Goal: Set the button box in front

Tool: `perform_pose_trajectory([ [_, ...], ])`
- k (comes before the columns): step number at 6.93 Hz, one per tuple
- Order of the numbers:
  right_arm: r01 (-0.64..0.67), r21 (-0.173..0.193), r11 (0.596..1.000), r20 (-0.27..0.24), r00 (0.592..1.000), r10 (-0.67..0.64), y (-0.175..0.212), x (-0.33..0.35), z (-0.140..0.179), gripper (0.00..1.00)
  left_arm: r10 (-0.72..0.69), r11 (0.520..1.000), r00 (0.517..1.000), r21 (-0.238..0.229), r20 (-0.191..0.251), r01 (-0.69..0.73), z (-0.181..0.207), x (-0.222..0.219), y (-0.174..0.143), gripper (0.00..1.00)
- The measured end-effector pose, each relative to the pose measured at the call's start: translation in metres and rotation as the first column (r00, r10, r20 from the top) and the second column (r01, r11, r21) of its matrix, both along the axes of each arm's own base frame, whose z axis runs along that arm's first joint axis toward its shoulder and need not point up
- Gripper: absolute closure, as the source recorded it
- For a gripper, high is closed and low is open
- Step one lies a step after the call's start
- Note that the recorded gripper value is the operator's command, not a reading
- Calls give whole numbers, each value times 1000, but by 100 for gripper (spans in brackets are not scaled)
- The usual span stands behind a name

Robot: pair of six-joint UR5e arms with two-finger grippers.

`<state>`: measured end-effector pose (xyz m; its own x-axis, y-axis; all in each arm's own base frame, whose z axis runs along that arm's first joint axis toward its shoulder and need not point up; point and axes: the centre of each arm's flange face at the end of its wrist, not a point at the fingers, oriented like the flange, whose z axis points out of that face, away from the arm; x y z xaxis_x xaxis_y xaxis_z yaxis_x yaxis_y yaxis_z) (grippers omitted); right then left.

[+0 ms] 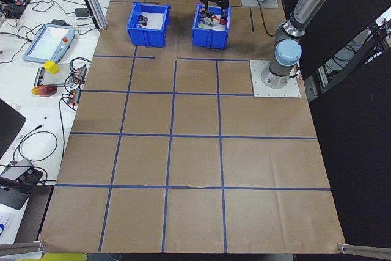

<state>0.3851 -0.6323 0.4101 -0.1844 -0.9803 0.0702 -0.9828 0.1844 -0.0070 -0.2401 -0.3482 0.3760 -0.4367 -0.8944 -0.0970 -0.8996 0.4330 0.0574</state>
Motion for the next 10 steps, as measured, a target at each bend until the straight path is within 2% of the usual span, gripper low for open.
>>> perform_pose_trajectory([
  [2, -153, 37, 988, -18, 988, 154, 15, 36, -25, 0, 113, 992, 993, -46, -32, -115, -55, -13, 49, 1],
  [4, -221, 83, 972, -28, 974, 224, 19, 50, -65, 0, 166, 984, 985, -62, -44, -168, -70, -32, 80, 1],
  [5, -227, 87, 970, -29, 973, 230, 19, 50, -85, 0, 184, 981, 982, -55, -40, -186, -75, -40, 89, 1],
  [6, -226, 73, 971, -26, 973, 228, 18, 48, -101, 0, 198, 979, 980, -49, -35, -200, -78, -43, 93, 1],
  [7, -224, 57, 973, -22, 974, 226, 20, 45, -118, 14, 205, 977, 978, -45, -30, -207, -82, -45, 93, 2],
  [8, -222, 41, 974, -24, 975, 223, 21, 43, -131, 53, 209, 977, 977, -39, -30, -210, -91, -49, 88, 3],
  [9, -220, 28, 975, -47, 974, 221, 22, 40, -138, 68, 214, 976, 976, -42, -39, -215, -101, -55, 80, 14],
  [10, -220, 14, 975, -85, 972, 220, 22, 38, -140, 81, 219, 974, 975, -50, -49, -221, -109, -60, 74, 15],
])
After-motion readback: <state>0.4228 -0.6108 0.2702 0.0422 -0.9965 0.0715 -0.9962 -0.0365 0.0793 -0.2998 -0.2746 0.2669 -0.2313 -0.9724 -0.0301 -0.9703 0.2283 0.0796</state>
